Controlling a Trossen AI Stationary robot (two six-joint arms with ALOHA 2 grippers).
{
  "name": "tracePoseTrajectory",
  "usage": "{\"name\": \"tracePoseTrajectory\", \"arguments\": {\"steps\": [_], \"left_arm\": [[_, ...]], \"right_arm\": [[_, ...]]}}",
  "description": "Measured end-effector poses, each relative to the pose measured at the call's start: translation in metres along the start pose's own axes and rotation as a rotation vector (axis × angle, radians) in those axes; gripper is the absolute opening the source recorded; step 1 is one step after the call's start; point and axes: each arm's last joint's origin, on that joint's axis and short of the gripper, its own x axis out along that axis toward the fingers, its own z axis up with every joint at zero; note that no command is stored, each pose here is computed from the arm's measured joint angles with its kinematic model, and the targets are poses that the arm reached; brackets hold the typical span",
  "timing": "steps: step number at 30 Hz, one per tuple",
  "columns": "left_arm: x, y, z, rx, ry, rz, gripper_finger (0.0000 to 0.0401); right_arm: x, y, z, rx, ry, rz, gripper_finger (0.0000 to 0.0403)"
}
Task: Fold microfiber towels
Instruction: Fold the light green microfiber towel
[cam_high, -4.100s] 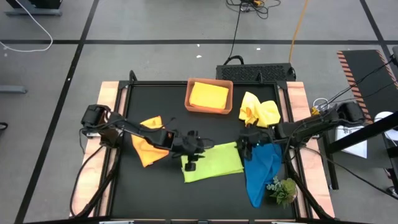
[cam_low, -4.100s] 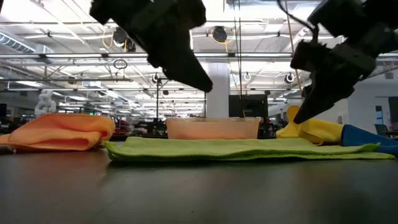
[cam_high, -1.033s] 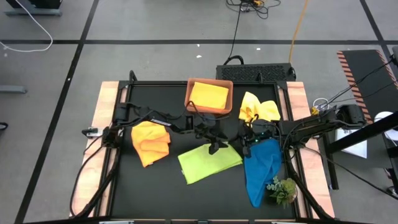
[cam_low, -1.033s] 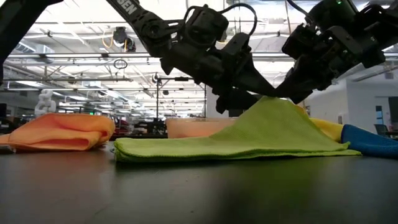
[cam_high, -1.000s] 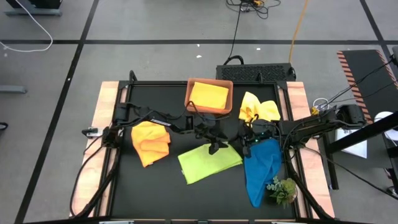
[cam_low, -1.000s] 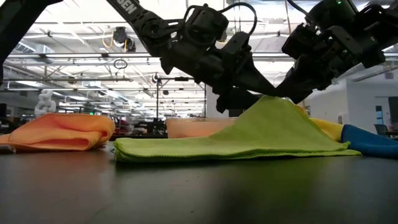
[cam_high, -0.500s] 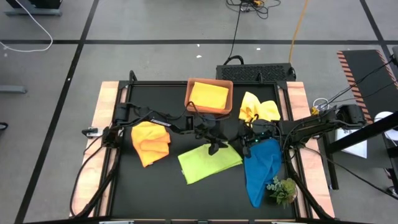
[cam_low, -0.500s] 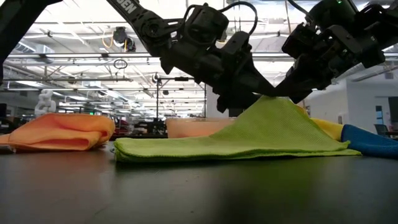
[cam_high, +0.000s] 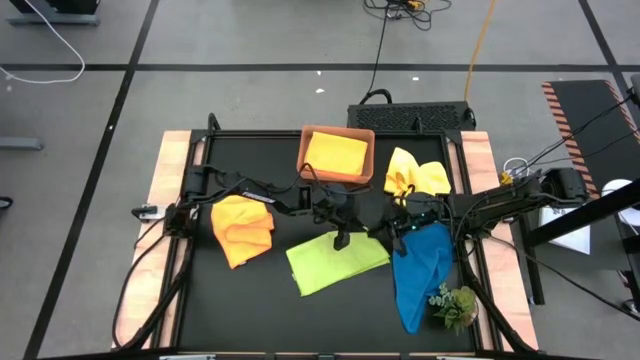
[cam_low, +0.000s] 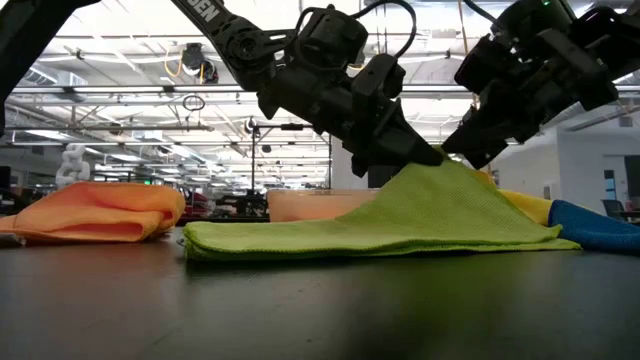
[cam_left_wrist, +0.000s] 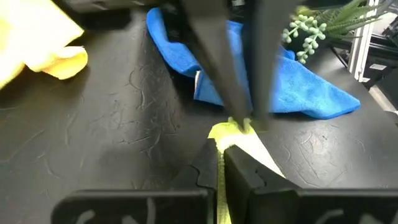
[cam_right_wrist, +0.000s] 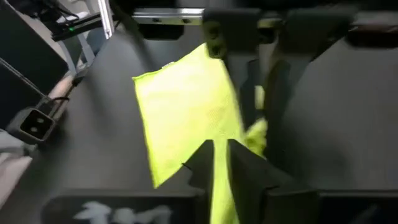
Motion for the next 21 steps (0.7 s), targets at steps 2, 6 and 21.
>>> {"name": "tracePoseTrajectory", "arguments": {"steps": [2, 6, 21], "left_arm": [[0.0, 0.0, 0.0, 0.017, 0.002, 0.001, 0.0011], [-0.002, -0.001, 0.001, 0.033, 0.011, 0.002, 0.0006], [-0.042, -0.016, 0.035, 0.125, -0.004, 0.089, 0.0005]], "right_arm": [[0.0, 0.0, 0.0, 0.027, 0.005, -0.002, 0.0063], [0.0, -0.002, -0.006, 0.068, 0.055, -0.025, 0.012], [-0.002, -0.003, -0.028, 0.157, 0.111, -0.047, 0.0166]]}}
